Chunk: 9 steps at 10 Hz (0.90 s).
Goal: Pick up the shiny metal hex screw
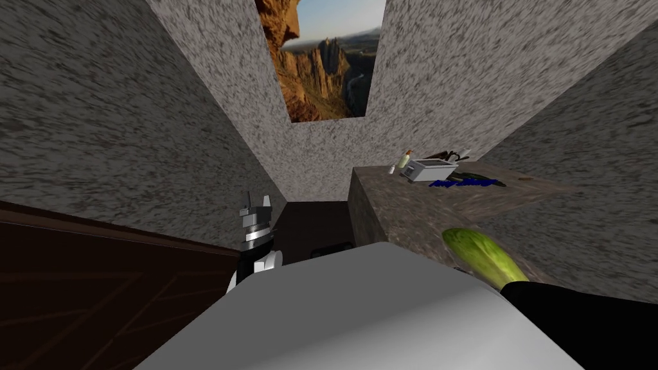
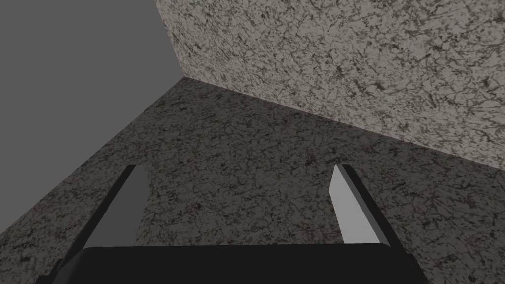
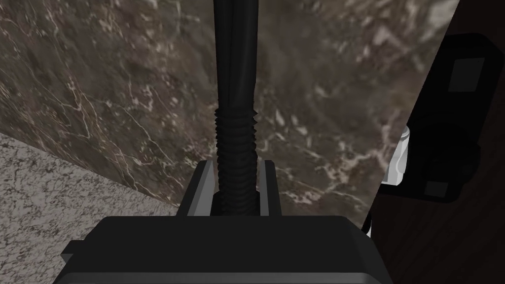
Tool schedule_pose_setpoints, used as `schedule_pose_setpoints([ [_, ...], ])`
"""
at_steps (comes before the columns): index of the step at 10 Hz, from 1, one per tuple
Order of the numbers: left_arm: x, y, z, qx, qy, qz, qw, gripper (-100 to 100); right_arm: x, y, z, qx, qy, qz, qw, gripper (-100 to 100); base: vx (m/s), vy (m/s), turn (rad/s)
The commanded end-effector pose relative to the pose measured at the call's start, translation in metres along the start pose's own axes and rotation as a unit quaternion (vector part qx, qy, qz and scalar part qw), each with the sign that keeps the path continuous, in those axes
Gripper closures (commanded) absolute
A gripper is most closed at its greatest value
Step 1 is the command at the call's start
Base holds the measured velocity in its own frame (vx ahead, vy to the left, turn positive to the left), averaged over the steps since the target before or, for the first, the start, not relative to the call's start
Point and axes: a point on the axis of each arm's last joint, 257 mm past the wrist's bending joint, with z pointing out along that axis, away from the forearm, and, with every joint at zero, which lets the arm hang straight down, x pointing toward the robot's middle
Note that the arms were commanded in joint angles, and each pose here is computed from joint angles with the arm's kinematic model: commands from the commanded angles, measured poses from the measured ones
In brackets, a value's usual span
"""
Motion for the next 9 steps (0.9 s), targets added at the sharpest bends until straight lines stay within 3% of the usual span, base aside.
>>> schedule_pose_setpoints([
  [1,0.0,0.0,0.0,0.0,0.0,0.0,1.0,0,0.002,-0.002,-0.001,0.0,0.003,0.015,0.9999,100,-0.092,0.002,0.091],
  [9,0.0,0.0,0.0,0.0,0.0,0.0,1.0,0,0.016,-0.019,-0.002,0.004,0.026,0.047,0.9985,100,-0.071,0.013,0.12],
])
